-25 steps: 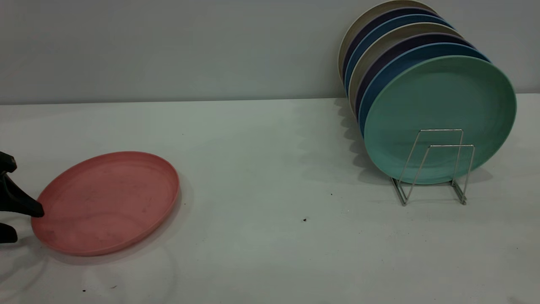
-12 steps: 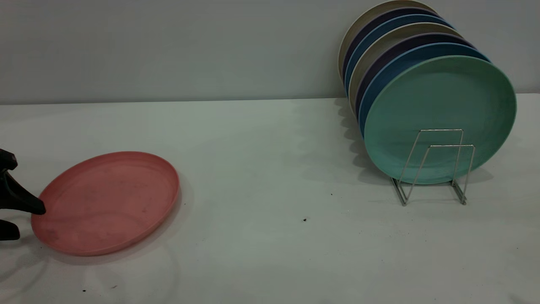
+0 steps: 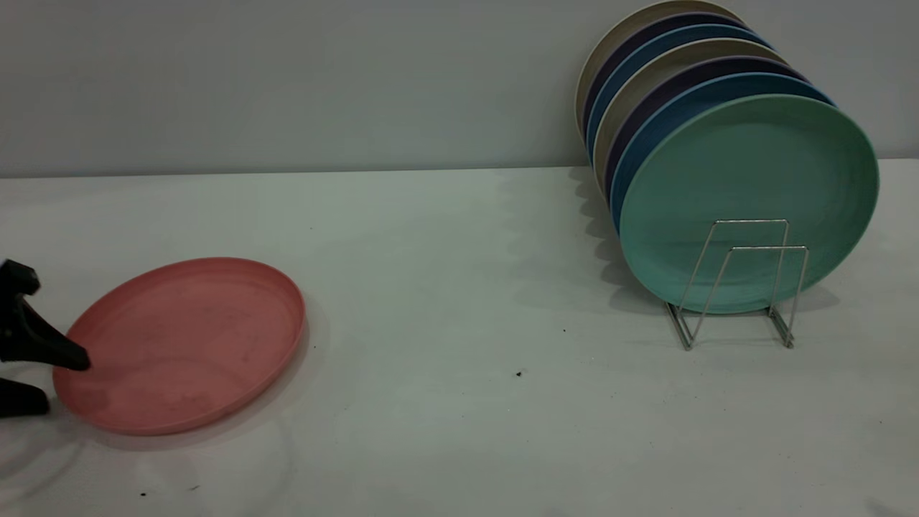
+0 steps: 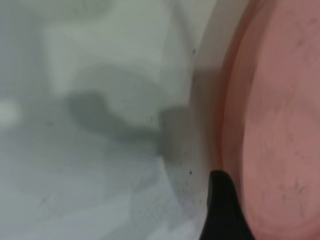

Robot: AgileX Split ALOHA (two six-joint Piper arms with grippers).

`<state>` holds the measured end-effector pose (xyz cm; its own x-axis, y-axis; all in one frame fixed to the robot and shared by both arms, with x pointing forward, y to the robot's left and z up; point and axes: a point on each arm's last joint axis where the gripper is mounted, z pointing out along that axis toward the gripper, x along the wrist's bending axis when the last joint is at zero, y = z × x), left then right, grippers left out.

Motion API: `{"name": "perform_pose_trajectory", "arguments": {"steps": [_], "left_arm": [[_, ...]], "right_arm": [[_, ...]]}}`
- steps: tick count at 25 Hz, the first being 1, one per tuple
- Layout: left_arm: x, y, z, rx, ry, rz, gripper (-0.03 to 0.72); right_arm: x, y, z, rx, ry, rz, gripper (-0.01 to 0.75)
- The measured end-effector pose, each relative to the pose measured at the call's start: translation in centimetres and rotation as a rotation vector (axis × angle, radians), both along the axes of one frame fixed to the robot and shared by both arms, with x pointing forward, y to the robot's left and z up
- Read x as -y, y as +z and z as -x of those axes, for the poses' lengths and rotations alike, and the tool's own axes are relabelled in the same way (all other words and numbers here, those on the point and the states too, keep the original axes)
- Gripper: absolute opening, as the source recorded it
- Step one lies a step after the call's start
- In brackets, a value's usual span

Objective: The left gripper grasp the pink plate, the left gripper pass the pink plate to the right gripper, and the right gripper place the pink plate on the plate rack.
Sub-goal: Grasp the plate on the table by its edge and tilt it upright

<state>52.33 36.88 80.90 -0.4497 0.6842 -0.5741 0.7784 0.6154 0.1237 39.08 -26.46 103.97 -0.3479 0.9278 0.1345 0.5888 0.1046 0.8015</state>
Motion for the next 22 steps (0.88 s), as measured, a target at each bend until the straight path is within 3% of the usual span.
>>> {"name": "perform_pose_trajectory", "arguments": {"steps": [11,15,18,20,22], "left_arm": [[-0.1,-1.0,-0.3,0.001,-0.011,0.007,0.465],[0.1,-2.1,0.0,-0.024,-0.018,0.023,0.294],[0.1,-2.4,-0.1,-0.008,-0.013,0.019,0.086],[0.0,-2.4,-0.4,0.019,-0.016,0.012,0.029],[0.0,-2.2,-0.8,0.049,-0.03,0.017,0.019]], "right_arm": [[0.0,0.0,0.0,0.0,0.0,0.0,0.527],[0.0,0.0,0.0,0.0,0.0,0.0,0.527],[0.0,0.0,0.0,-0.001,0.0,-0.001,0.527],[0.0,0.0,0.0,-0.005,0.003,-0.005,0.527],[-0.1,0.0,0.1,-0.013,0.008,-0.015,0.527]]}}
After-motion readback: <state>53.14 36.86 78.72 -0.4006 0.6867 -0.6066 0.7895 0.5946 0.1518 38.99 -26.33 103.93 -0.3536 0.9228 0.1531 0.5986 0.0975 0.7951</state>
